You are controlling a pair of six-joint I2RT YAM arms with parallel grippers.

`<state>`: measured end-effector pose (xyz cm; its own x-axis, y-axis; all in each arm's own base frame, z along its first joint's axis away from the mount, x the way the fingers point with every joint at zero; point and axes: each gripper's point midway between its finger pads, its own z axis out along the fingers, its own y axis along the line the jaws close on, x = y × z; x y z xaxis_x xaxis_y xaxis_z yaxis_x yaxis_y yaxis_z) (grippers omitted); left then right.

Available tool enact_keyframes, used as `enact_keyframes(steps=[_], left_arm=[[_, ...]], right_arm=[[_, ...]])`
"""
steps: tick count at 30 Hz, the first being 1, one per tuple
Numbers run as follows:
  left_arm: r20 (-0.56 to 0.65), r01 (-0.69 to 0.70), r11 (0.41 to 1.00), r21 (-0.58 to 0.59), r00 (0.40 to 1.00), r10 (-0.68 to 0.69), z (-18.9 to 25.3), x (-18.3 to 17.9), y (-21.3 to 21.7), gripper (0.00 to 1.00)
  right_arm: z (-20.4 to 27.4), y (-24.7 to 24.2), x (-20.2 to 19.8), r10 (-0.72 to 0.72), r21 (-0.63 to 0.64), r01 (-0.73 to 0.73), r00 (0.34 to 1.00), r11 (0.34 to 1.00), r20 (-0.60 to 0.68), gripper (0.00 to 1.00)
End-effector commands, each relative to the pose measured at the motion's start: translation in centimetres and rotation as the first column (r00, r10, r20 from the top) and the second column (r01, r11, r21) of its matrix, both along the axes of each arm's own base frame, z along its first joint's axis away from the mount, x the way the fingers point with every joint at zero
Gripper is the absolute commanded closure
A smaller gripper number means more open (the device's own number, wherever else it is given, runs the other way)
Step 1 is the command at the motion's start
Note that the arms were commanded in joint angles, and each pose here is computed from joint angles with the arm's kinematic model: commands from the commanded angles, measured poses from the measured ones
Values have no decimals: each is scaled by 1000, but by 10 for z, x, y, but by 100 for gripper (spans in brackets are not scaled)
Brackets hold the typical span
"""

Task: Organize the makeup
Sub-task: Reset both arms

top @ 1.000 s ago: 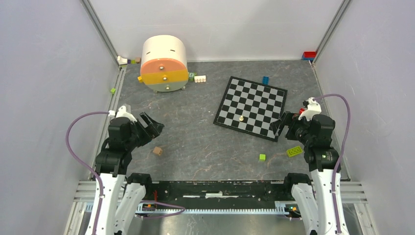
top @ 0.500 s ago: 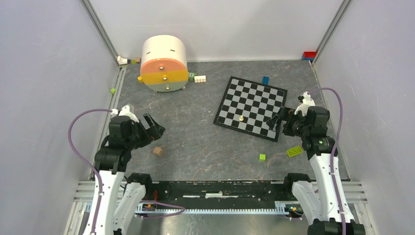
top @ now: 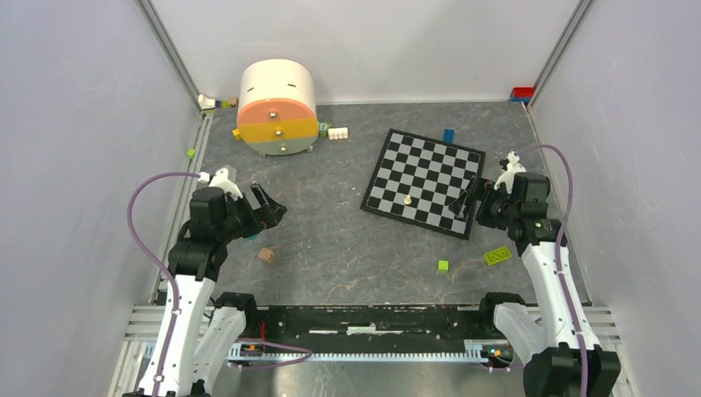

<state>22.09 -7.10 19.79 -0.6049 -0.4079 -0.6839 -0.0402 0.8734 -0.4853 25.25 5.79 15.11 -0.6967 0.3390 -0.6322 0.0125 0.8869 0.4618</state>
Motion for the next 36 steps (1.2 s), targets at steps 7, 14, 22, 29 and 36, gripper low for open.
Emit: enact_keyframes(steps=[7, 14, 22, 29, 36], left_arm=[[66, 67, 997, 48, 995, -70, 4, 10, -7, 0], [7, 75, 996, 52, 997, -75, -7, 13, -8, 0], [-1, 91, 995, 48, 996, -91, -8, 12, -10, 0], [79, 36, 998, 60, 996, -40, 7, 6, -1, 0], [137, -27, 998, 64, 990, 18, 19, -2, 9, 0]], right_arm=[[22, -7, 16, -36, -24, 36, 999, 999, 31, 2], [-8, -8, 8, -9, -46, 8, 999, 999, -34, 2], [-21, 12, 13, 23, -101, -23, 1000, 995, 2, 2], [-45, 63, 15, 148, -177, -137, 988, 975, 52, 2], [-54, 93, 12, 249, -222, -219, 962, 950, 115, 2]])
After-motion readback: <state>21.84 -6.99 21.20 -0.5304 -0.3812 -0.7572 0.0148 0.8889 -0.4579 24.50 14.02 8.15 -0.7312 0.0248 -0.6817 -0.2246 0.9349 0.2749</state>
